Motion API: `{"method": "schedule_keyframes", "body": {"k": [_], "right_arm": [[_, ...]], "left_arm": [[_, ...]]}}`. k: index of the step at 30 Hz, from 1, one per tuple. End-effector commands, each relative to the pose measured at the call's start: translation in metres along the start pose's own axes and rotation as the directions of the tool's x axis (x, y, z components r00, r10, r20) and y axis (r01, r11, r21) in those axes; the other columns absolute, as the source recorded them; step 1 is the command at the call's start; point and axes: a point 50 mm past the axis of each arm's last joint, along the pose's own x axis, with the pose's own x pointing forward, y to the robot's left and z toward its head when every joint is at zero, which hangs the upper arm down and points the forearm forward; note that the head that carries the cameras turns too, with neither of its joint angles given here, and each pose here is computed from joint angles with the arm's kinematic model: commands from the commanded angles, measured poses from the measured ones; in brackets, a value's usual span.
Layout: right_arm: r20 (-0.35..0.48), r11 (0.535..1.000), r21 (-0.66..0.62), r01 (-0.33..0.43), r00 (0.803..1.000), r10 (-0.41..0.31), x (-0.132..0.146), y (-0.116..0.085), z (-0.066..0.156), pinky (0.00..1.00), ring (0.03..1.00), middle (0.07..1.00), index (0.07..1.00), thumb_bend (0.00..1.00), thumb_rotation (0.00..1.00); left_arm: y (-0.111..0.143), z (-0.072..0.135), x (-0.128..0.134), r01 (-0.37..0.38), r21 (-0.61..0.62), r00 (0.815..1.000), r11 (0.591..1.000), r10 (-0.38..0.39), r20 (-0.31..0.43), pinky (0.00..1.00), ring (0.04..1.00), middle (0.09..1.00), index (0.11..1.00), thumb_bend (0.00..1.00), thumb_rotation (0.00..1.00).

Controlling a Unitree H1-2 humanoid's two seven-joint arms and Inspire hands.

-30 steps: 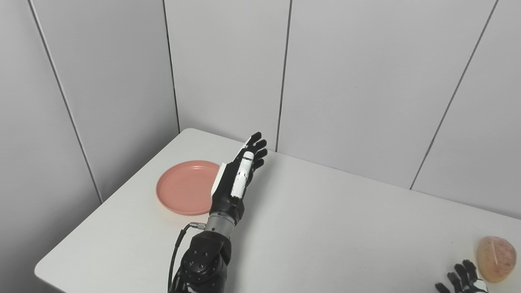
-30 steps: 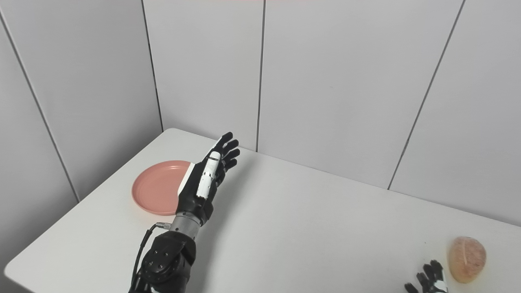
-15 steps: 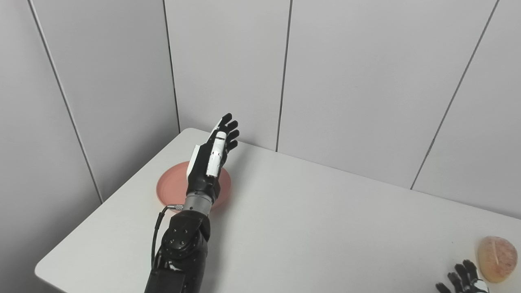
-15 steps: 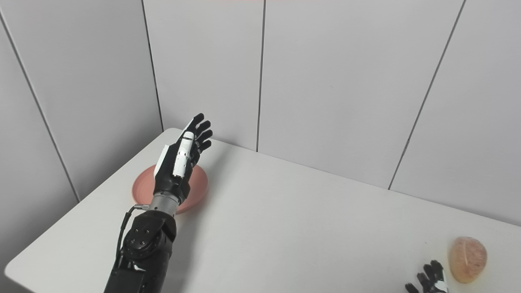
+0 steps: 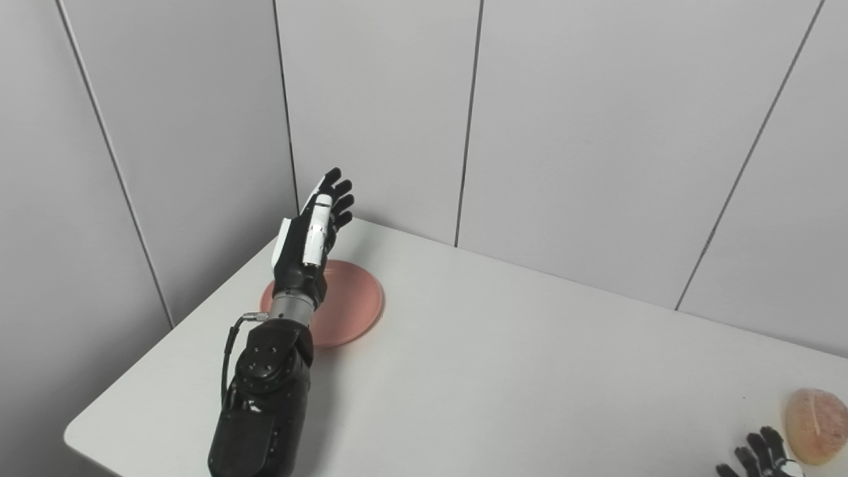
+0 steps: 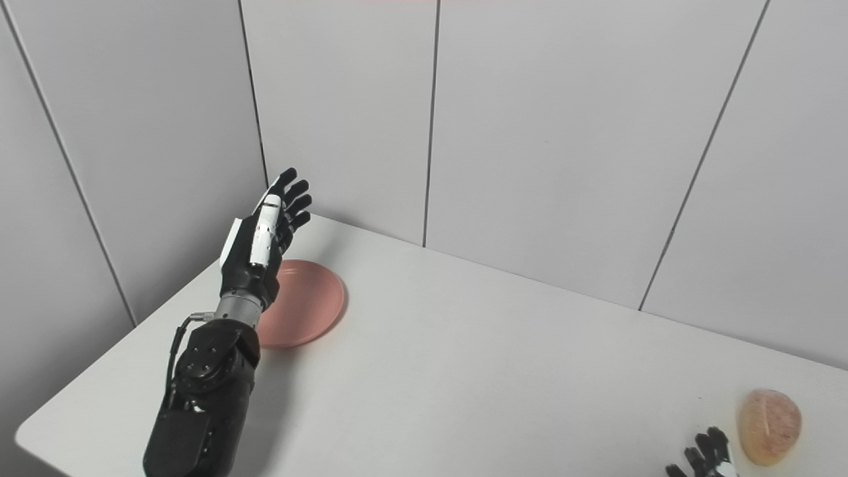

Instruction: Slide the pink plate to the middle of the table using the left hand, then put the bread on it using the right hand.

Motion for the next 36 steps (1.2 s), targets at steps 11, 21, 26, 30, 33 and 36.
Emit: {"method": "schedule_keyframes", "body": {"k": [11,21,26,30,33,36], "right_arm": [[0.018,1.0,-0.008,-0.007,1.0,0.007,0.001,-0.005,0.003,1.0,1.0,1.0,1.0,0.38,1.0],[0.026,1.0,-0.016,-0.005,1.0,0.005,0.0,-0.006,0.002,1.0,1.0,1.0,1.0,0.4,1.0],[0.027,1.0,-0.024,-0.005,1.0,0.006,0.0,-0.007,0.001,1.0,1.0,1.0,1.0,0.42,1.0],[0.026,1.0,-0.027,-0.003,1.0,0.004,0.0,-0.007,0.002,1.0,1.0,1.0,1.0,0.43,1.0],[0.022,1.0,-0.027,0.0,1.0,0.001,0.001,-0.007,0.003,1.0,1.0,1.0,1.0,0.43,1.0],[0.023,1.0,-0.027,-0.002,1.0,0.002,0.001,-0.008,0.002,1.0,1.0,1.0,1.0,0.43,1.0]], "left_arm": [[0.035,0.024,0.033,-0.057,0.017,0.996,0.998,0.055,0.063,0.93,0.919,0.915,0.904,0.38,1.0],[0.06,0.022,0.038,-0.079,0.01,0.997,0.997,0.078,0.027,0.92,0.923,0.92,0.906,0.36,1.0],[0.073,0.017,0.042,-0.075,-0.008,0.997,0.997,0.075,0.001,0.93,0.935,0.923,0.912,0.36,1.0],[0.082,0.016,0.045,-0.095,-0.048,0.996,0.994,0.094,-0.006,0.94,0.933,0.924,0.908,0.35,1.0],[0.089,0.015,0.046,-0.109,-0.071,0.994,0.992,0.108,-0.013,0.94,0.932,0.929,0.915,0.35,1.0],[0.096,0.014,0.046,-0.116,-0.089,0.993,0.989,0.115,-0.018,0.95,0.931,0.932,0.918,0.35,1.0]]}}
